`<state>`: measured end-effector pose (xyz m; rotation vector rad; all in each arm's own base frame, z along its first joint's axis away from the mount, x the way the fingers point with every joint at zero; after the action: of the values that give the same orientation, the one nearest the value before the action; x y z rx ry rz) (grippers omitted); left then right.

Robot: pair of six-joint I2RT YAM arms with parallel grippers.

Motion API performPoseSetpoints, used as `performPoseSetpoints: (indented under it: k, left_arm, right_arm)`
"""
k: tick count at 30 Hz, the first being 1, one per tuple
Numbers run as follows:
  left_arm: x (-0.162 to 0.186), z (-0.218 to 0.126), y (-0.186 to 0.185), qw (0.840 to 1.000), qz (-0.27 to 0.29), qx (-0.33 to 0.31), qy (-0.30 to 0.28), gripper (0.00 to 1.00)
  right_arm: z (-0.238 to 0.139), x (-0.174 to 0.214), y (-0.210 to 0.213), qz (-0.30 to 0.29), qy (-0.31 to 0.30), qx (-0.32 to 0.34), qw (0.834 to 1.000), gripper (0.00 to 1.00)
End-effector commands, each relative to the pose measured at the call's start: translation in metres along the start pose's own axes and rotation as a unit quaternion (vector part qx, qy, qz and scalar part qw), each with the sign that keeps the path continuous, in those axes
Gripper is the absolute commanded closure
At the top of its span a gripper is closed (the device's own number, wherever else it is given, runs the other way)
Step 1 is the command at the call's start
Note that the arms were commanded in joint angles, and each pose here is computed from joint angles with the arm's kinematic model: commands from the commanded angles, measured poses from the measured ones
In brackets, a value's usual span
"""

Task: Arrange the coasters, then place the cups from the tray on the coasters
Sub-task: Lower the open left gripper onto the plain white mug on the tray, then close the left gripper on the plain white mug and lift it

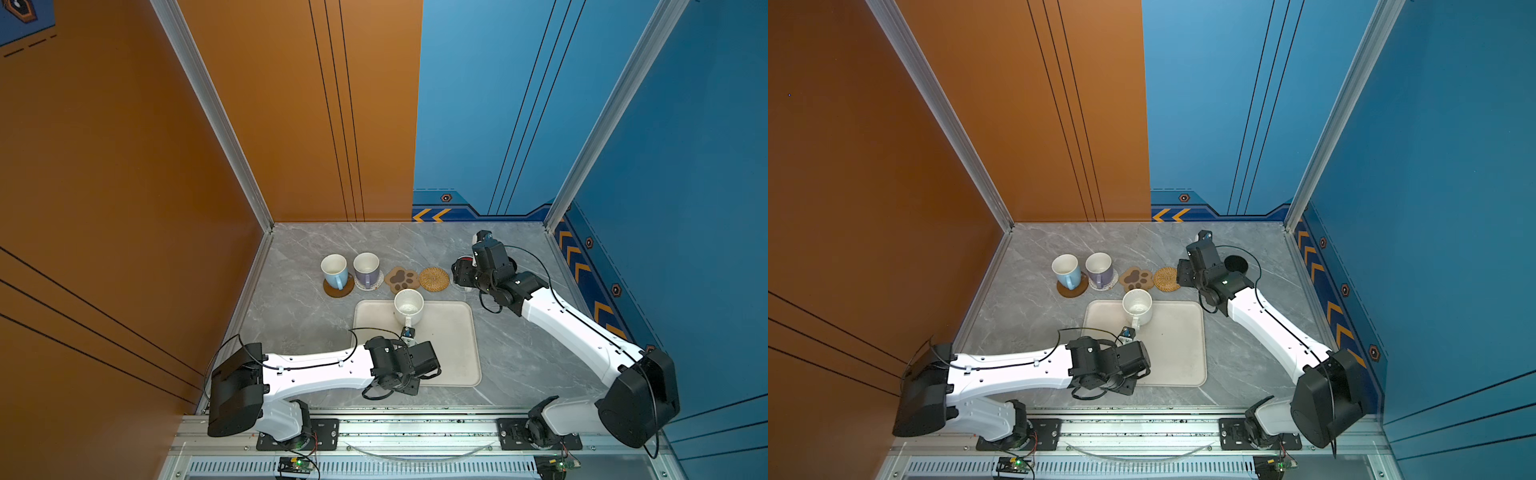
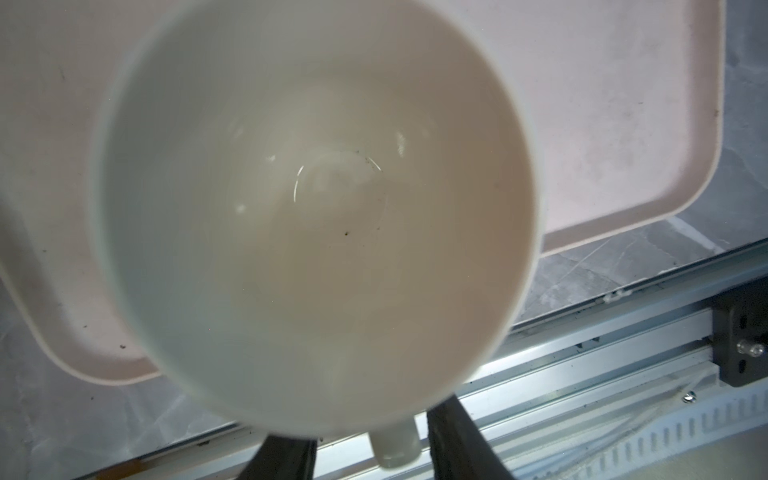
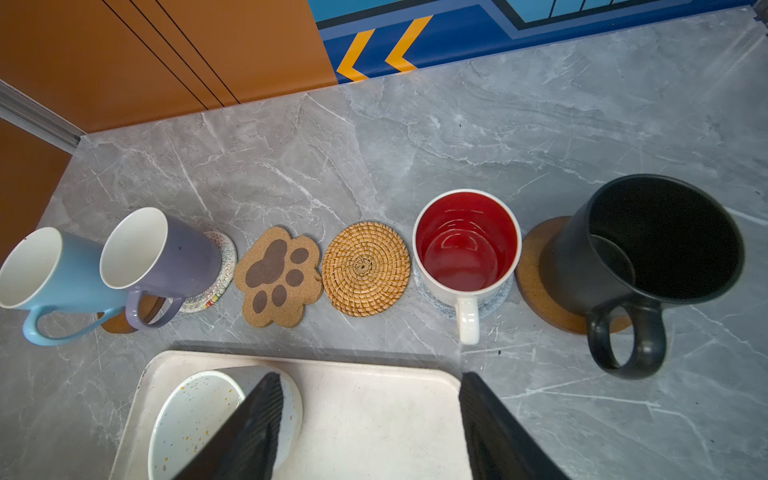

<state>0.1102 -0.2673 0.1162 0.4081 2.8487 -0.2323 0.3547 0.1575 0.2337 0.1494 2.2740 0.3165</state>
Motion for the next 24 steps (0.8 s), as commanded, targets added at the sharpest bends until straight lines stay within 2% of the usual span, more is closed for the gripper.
performPoseSetpoints:
  k: [1, 24]
  left_arm:
    - [0.003, 0.003, 0.005, 1.0, -0.007, -0.021, -0.001, 0.59]
    - [-0.004, 0.015, 0.007, 0.998, -0.039, -0.034, -0.025, 0.64]
  right_arm:
    - [0.004, 0.004, -0.003, 0.008, 0.006, -0.001, 1.0, 0.34]
    - [0.008, 0.006, -0.01, 0.015, 0.01, 0.002, 1.0, 0.34]
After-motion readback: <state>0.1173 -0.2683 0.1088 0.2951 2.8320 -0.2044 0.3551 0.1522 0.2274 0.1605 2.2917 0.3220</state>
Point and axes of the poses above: each gripper's point midway between its finger pads, its own z axis out along the fingers, its own y axis along the line the jaws close on, x = y × z, the point moved 3 cm from there along -z, back along the fingers, and after that the axes turned 3 degrees about z, right-handed, at the moved point
